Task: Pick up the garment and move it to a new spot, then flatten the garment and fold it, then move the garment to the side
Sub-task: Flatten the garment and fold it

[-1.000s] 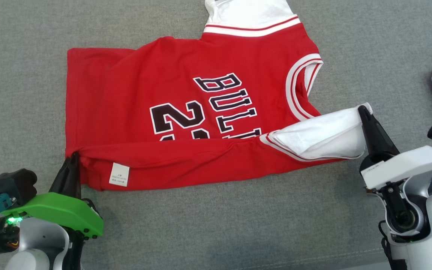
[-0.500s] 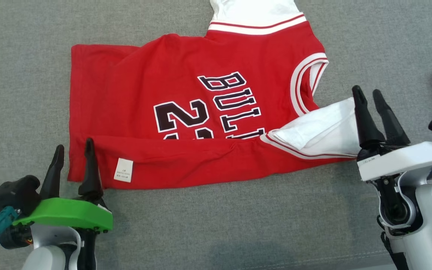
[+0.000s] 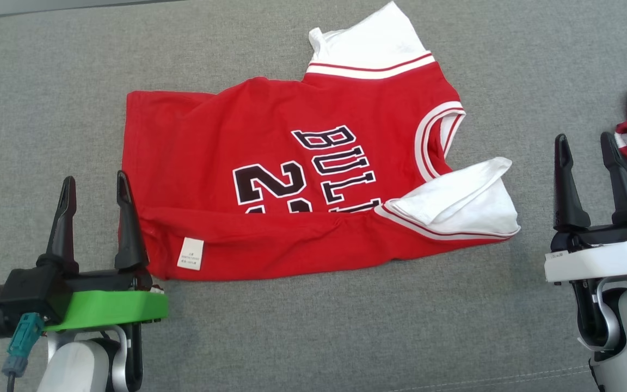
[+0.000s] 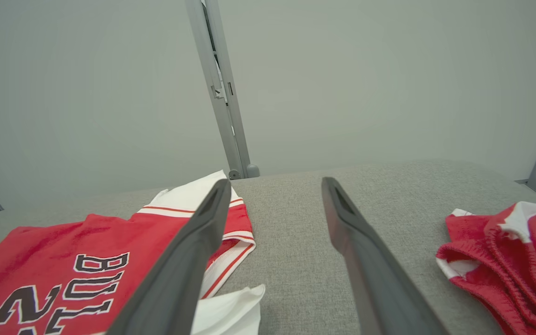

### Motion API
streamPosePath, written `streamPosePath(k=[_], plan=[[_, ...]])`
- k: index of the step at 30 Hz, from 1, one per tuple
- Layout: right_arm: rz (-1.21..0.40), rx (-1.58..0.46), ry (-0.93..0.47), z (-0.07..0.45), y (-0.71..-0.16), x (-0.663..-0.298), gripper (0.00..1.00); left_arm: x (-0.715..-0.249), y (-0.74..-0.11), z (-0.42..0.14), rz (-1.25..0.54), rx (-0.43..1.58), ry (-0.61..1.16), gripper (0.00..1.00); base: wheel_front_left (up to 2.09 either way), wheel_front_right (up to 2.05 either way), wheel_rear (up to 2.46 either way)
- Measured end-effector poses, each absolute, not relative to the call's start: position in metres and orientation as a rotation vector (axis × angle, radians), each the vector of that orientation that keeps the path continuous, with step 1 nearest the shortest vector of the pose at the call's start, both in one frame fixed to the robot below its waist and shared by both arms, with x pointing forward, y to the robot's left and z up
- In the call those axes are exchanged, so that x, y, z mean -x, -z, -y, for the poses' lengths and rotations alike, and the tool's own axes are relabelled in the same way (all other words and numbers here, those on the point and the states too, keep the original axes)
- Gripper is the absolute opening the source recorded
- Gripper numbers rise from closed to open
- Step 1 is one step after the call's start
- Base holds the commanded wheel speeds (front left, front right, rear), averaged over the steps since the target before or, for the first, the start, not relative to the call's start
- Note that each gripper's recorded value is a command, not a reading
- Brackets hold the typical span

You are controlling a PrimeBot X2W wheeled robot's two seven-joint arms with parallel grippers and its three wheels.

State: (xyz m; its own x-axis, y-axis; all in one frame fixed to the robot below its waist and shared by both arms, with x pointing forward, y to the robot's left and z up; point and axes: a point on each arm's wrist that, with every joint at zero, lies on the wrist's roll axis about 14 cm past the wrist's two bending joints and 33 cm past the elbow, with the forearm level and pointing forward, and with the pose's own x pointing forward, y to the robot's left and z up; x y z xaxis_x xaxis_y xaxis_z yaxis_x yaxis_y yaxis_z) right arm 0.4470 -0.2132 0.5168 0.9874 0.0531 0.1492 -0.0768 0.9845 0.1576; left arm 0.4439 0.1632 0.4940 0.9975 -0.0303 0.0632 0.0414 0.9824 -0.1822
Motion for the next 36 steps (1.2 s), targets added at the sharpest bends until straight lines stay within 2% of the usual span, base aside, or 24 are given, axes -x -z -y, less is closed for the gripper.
streamPosePath(k=[12,25,36], plan=[[0.126,-0.172,-0.052,0.209,-0.511,-0.438,1.00,-0.433,-0.483,-0.164,0.029,0.139,0.044,1.00,0.00,0.00,0.00],[-0.125,-0.188,-0.052,0.203,-0.430,-0.425,1.00,-0.401,-0.390,-0.159,-0.270,0.171,0.042,1.00,0.00,0.00,0.00],[-0.281,-0.229,-0.113,0.177,-0.381,-0.426,1.00,-0.404,-0.351,-0.164,-0.397,0.242,-0.005,1.00,0.00,0.00,0.00]])
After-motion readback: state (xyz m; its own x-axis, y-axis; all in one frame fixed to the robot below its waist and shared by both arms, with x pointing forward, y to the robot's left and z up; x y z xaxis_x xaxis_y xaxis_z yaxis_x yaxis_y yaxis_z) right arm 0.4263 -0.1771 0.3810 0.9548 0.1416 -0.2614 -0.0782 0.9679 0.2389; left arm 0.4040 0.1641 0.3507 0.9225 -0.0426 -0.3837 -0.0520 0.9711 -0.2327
